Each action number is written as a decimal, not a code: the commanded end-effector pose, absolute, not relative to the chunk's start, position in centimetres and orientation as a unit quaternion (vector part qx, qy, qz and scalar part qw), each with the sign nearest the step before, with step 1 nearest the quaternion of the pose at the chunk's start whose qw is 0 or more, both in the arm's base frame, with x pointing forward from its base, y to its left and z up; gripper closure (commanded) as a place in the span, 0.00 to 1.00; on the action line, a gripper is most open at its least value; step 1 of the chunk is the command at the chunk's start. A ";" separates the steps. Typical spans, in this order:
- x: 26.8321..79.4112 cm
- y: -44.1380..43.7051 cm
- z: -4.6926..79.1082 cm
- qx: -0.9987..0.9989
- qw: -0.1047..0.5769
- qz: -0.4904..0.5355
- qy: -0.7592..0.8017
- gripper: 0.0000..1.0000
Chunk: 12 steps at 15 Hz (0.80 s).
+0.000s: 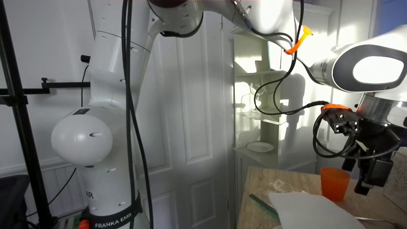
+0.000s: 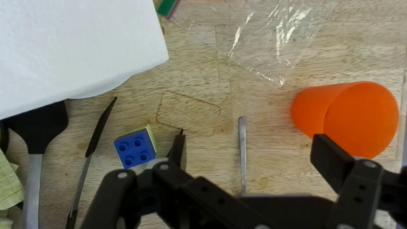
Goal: Pick up the spoon and place it in the orange cup
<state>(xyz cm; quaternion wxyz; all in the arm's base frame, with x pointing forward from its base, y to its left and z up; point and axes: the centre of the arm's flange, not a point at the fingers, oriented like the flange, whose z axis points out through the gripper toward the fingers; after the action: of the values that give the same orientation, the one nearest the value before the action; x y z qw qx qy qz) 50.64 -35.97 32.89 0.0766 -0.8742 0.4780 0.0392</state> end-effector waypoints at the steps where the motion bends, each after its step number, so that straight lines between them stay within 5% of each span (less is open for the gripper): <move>1: 50.8 -36.0 32.8 -0.874 0.076 0.039 0.477 0.00; 12: 51.9 -37.1 29.8 -0.857 0.041 -0.053 0.510 0.00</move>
<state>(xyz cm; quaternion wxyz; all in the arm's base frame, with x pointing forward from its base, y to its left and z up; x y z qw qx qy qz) 52.04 -37.28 31.25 0.0494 -0.8679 0.4938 -0.0215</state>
